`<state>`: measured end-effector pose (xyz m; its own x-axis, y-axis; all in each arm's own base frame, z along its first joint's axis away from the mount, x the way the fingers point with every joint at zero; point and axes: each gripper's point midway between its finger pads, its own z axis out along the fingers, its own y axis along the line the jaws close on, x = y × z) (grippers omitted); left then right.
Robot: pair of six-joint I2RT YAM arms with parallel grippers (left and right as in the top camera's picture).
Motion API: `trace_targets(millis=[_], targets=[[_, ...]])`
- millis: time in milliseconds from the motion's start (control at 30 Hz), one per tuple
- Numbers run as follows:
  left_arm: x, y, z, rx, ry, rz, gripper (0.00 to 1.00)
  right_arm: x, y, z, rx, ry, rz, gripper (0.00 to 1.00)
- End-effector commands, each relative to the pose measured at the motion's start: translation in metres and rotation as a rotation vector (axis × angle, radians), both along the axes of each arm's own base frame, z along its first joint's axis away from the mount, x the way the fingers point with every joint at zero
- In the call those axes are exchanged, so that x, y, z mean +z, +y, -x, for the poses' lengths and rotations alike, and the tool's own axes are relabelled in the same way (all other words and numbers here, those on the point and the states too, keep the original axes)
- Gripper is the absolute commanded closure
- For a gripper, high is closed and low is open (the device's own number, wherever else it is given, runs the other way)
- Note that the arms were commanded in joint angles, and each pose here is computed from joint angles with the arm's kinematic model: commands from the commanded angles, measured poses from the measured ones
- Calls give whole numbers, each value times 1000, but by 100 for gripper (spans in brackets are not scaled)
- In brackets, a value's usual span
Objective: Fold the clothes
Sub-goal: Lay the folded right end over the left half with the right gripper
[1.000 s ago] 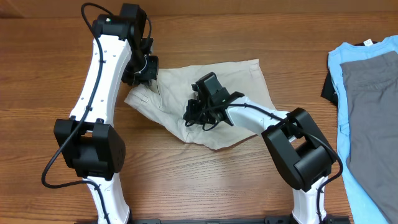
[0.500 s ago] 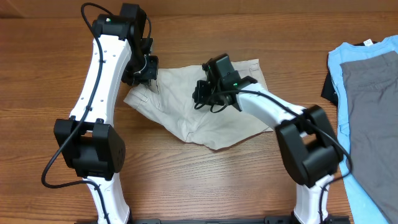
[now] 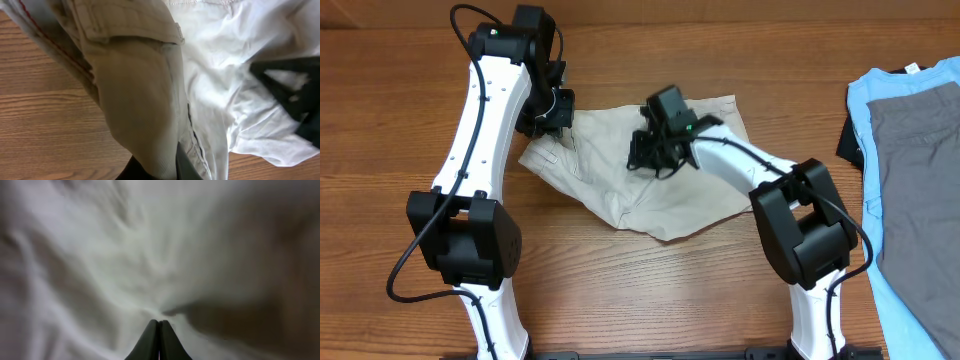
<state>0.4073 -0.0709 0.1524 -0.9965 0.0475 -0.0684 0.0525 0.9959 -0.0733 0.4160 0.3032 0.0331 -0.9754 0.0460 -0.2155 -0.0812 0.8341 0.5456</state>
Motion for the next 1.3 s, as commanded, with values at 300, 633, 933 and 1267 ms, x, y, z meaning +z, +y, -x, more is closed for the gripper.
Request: trace_targets(millis=[300, 633, 933, 1267], targets=[[19, -7, -2, -33, -57, 11, 96, 42, 3, -50, -34, -179, -26, 96], [19, -10, -2, -40, -59, 12, 96, -23, 30, -44, 10, -145, -12, 96], [19, 2, -6, -31, -78, -66, 96, 21, 36, -54, 64, -245, -25, 96], [21, -1, -18, -19, -128, -57, 96, 121, -37, -15, -34, -109, 38, 96]])
